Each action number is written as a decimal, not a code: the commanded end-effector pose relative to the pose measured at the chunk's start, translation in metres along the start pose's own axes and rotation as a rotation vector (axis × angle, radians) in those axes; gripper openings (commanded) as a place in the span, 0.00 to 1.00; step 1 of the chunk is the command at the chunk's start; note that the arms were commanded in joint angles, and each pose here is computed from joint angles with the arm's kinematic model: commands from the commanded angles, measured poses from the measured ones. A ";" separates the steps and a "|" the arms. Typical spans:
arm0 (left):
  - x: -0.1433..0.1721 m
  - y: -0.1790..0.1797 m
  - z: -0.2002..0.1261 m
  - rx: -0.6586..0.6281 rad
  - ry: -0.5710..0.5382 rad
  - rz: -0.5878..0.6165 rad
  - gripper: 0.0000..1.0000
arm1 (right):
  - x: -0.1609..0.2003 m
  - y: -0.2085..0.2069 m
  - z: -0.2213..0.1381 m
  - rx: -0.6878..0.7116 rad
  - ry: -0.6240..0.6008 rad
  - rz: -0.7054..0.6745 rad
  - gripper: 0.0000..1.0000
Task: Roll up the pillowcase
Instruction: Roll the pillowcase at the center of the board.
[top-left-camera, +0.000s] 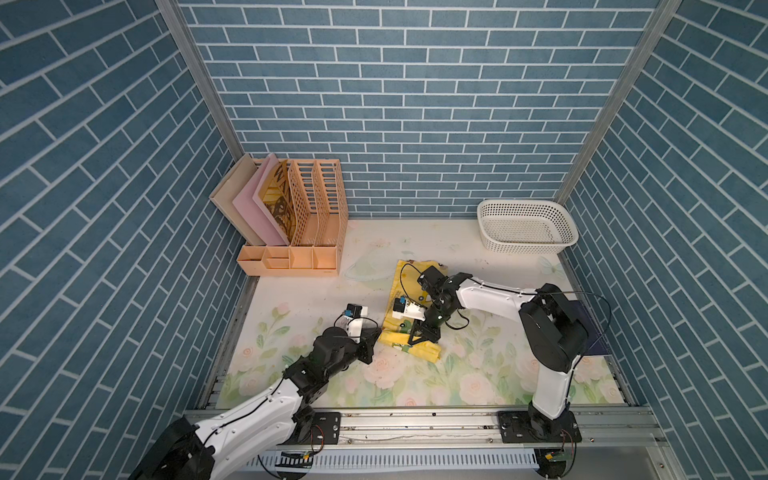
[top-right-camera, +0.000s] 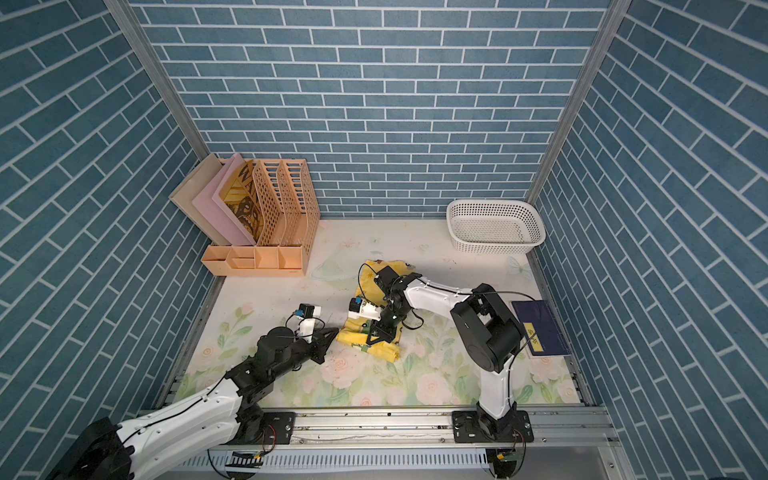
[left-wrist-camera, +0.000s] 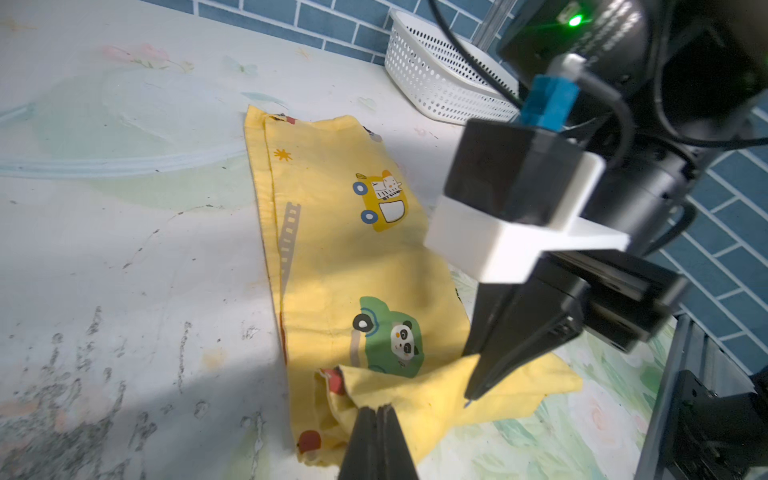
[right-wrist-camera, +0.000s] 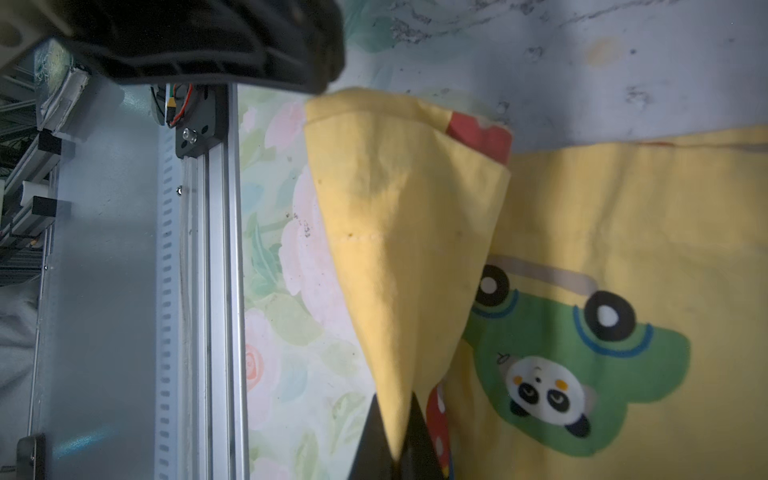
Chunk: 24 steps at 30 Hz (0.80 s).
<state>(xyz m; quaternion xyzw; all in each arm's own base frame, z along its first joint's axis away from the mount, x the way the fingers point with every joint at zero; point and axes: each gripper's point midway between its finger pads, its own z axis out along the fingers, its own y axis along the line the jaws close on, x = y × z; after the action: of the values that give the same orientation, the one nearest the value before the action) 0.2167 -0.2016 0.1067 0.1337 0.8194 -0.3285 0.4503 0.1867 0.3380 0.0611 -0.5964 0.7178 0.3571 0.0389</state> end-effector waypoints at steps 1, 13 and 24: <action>-0.011 -0.011 0.001 0.048 -0.022 0.035 0.00 | 0.000 -0.002 -0.002 -0.034 0.002 -0.007 0.07; -0.005 -0.019 0.017 0.109 -0.006 0.009 0.00 | -0.010 -0.023 -0.005 0.022 0.014 -0.006 0.37; -0.008 -0.004 0.026 0.023 -0.020 0.003 0.00 | -0.031 -0.057 -0.054 0.368 -0.068 -0.015 1.00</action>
<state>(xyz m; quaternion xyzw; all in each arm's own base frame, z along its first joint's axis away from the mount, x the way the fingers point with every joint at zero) 0.2278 -0.2187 0.0941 0.1435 0.8197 -0.3386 0.4391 0.2398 0.3339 0.0591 -0.5836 0.7545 0.2844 0.0965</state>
